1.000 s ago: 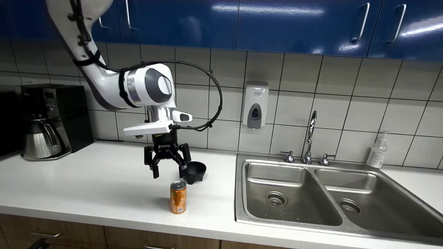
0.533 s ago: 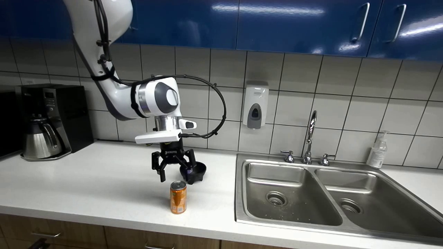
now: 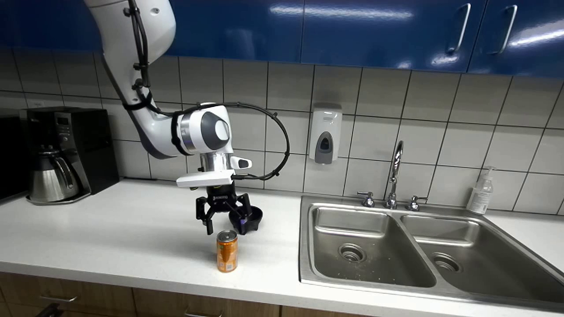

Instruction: Place the orange can in the black bowl

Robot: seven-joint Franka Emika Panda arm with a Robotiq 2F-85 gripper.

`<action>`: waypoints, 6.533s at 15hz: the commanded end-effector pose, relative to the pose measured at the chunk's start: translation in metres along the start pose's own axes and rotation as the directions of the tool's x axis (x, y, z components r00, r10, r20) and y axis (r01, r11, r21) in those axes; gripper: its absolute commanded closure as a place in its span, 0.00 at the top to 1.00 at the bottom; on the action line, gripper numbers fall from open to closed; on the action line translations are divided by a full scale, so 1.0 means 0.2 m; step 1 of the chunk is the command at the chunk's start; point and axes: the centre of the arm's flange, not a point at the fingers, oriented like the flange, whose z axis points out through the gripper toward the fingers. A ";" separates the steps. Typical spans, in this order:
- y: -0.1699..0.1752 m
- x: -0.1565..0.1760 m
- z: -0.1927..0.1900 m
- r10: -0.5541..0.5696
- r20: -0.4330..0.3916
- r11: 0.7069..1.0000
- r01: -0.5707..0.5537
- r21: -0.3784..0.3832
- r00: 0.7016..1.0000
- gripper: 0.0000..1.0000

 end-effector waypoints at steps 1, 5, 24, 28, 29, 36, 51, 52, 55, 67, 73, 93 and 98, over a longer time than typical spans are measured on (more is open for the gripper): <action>0.00 0.00 0.00 0.000 0.000 1.000 0.000 0.000 1.000 1.00; 0.00 0.00 0.00 0.000 -0.002 1.000 0.000 0.000 1.000 1.00; 0.04 0.04 0.13 -0.050 -0.067 0.999 0.050 0.001 0.997 1.00; 0.03 0.04 0.15 -0.066 -0.073 0.998 0.066 0.001 0.995 1.00; 0.03 0.04 0.15 -0.069 -0.074 0.998 0.069 -0.001 0.995 1.00; -0.01 0.00 0.18 -0.102 -0.076 0.995 0.103 0.006 0.992 1.00; 0.01 -0.02 0.18 -0.086 -0.093 0.996 0.089 0.029 0.992 0.40; 0.04 -0.01 0.14 -0.065 -0.100 0.997 0.069 0.039 0.993 0.40; 0.10 0.01 0.05 -0.001 -0.128 0.997 0.011 0.073 0.992 0.40; 0.23 0.27 -0.30 0.138 -0.231 0.982 -0.103 0.160 0.963 0.40; 0.18 0.42 -0.35 0.147 -0.232 0.980 -0.111 0.165 0.962 0.40; 0.20 0.84 -0.11 0.156 -0.161 0.983 -0.138 0.119 0.974 0.40; 0.19 0.83 -0.10 0.147 -0.158 0.986 -0.131 0.107 0.976 0.86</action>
